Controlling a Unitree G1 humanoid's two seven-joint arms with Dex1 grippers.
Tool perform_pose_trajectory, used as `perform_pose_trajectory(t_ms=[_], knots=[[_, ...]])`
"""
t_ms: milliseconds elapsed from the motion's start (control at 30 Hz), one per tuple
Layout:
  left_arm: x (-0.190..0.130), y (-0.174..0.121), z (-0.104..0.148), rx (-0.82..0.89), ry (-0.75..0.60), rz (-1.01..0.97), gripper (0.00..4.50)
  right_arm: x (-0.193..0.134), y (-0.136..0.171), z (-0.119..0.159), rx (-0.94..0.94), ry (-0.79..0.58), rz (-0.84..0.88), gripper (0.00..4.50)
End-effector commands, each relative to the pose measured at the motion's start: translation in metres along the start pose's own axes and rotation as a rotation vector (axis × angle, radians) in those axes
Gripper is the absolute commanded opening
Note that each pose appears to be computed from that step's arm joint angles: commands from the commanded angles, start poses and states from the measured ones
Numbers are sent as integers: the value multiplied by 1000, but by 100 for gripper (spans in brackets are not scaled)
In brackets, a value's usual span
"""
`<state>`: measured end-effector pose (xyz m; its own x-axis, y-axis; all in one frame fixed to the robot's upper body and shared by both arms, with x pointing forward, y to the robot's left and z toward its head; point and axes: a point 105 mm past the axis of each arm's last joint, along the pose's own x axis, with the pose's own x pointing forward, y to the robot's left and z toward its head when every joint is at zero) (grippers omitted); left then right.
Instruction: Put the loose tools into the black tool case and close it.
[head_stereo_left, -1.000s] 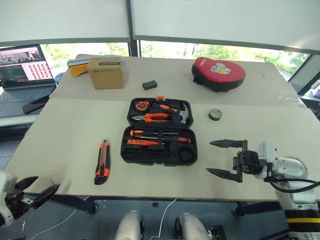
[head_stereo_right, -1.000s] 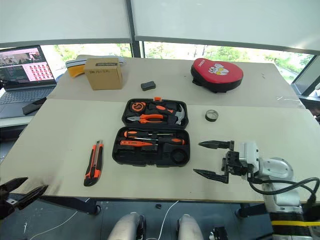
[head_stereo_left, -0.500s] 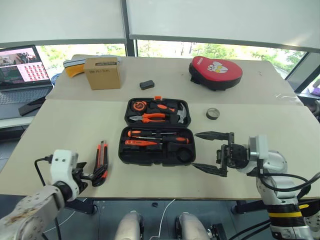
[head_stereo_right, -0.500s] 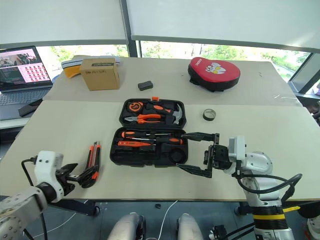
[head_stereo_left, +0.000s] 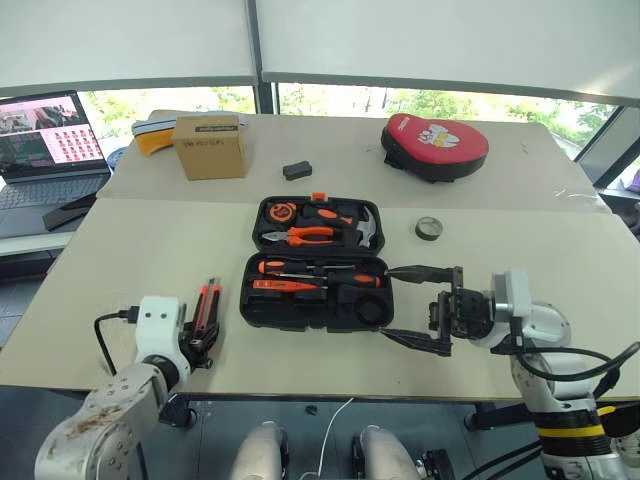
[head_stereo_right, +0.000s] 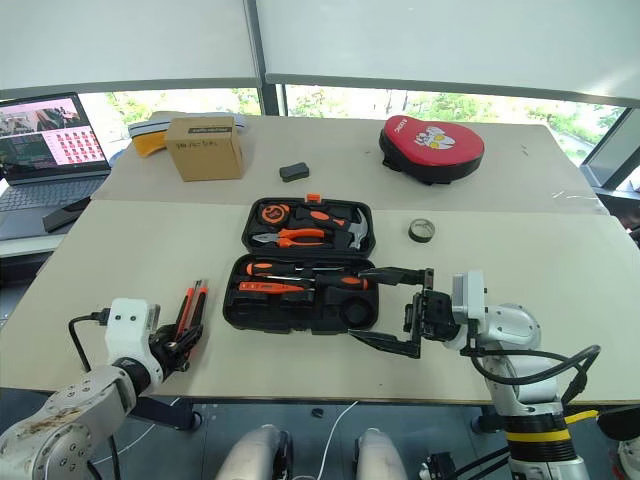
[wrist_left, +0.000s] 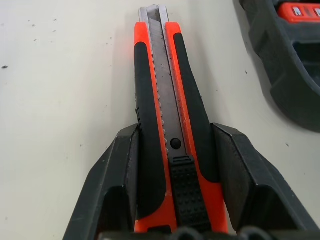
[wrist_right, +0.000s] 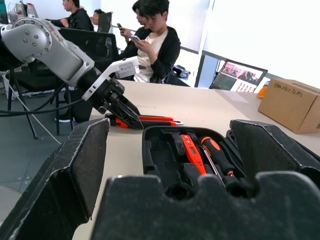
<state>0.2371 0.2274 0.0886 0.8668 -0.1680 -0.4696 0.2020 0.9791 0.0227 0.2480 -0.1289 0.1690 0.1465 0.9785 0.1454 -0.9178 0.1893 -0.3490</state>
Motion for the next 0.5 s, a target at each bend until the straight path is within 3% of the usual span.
perform_pose_trajectory(t_ms=[33,167,300,400,500], knots=[[-18,27,31,171,-110,-71,172,-4,-3,15,-45,-8,-5,450],[-30,13,61,375,-192,-380,172,-19,-11,24,-64,39,-49,450],[-31,-50,85,525,-168,-862,172,-40,-11,14,-58,140,-61,450],[-15,-78,93,711,-109,-1016,172,-47,-9,6,-44,206,-48,450],[3,-82,89,898,-26,-1057,172,-49,-6,1,-45,244,-33,450]])
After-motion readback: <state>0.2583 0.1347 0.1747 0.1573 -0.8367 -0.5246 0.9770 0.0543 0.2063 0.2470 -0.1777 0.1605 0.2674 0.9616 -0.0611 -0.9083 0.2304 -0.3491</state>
